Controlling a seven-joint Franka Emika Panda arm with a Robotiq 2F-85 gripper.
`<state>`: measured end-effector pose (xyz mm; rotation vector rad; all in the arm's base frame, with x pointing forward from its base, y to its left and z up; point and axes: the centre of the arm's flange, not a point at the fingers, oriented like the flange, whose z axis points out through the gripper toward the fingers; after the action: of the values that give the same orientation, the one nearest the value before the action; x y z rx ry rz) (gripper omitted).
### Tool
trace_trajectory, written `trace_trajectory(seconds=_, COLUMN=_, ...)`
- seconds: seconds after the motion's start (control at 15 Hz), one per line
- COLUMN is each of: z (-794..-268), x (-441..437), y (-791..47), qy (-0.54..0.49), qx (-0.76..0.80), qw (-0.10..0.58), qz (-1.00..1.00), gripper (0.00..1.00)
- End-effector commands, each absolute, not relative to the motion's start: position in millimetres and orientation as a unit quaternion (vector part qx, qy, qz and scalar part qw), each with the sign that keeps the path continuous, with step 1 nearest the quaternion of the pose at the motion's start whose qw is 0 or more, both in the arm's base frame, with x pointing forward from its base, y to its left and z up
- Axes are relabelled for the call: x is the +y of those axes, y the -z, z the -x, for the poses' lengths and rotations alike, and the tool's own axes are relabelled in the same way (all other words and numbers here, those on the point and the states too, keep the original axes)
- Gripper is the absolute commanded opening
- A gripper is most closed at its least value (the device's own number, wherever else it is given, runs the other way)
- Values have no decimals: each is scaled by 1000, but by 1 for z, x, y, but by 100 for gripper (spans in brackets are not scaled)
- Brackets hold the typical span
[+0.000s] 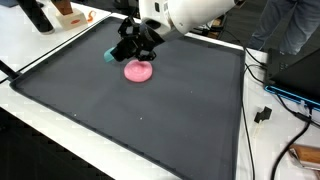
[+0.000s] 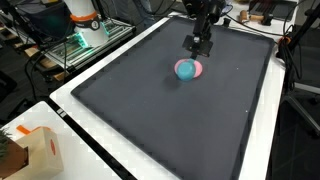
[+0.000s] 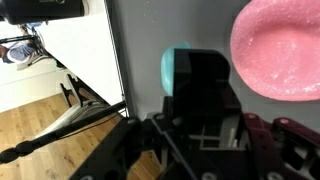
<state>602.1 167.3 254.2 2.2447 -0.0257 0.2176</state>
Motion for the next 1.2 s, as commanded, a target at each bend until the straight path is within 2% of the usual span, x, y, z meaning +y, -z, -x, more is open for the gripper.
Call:
trace_trajectory(seconds=0.0, z=-607, x=159, y=-261, qy=-77, qx=-6, qw=426, qz=-902, gripper=25)
trace_trajectory(seconds=0.53, z=-615, x=140, y=-285, qy=-51, qx=22, qw=395, qz=-917, gripper=25)
trace_trajectory(seconds=1.13, z=-619, x=113, y=-338, qy=-26, qx=65, qw=291, qz=-954, gripper=25)
